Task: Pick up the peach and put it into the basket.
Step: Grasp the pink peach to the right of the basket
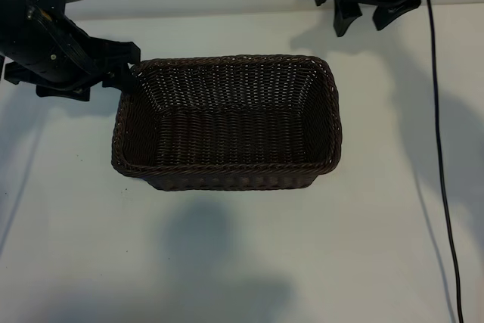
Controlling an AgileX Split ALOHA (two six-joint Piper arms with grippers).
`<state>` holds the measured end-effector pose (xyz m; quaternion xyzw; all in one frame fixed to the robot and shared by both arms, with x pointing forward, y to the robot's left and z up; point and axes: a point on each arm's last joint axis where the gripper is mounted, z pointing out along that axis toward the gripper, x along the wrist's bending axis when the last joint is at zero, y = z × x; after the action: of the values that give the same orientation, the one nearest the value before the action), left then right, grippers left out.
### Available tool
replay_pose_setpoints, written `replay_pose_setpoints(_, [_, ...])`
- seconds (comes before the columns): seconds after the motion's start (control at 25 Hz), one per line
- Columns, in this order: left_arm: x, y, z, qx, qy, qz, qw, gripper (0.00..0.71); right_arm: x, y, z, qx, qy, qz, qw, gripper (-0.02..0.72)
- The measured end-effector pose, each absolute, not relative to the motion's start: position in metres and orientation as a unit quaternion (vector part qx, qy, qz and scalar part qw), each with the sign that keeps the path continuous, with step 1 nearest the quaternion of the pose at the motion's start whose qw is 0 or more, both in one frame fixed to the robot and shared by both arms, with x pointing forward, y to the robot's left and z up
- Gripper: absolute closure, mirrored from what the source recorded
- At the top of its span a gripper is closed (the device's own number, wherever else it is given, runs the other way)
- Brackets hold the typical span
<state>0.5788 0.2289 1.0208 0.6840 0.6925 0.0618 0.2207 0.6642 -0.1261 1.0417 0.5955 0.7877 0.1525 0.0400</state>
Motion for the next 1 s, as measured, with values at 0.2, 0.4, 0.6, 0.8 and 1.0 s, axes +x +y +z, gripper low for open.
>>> replay_pose_setpoints(0.2, [0.578,0.231,1.02,0.687,0.693,0.067,0.207,0.112,0.673,-0.15,1.041,0.619,0.77,0.144,0.055,0.145])
replay_pose_setpoints(0.4, [0.578,0.231,1.02,0.688,0.693,0.067,0.206,0.112,0.681,-0.194,1.025,0.651,0.748,0.115,0.051,0.145])
replay_pose_setpoints(0.6, [0.578,0.231,1.02,0.688,0.692,0.067,0.206,0.112,0.675,-0.24,0.991,0.679,0.731,0.06,0.021,0.145])
replay_pose_setpoints(0.8, [0.578,0.231,1.02,0.688,0.692,0.068,0.207,0.112,0.665,-0.28,0.985,0.692,0.721,0.017,0.034,0.145])
replay_pose_setpoints(1.0, [0.578,0.231,1.02,0.688,0.692,0.068,0.207,0.113,0.646,-0.324,0.979,0.724,0.689,-0.003,0.021,0.166])
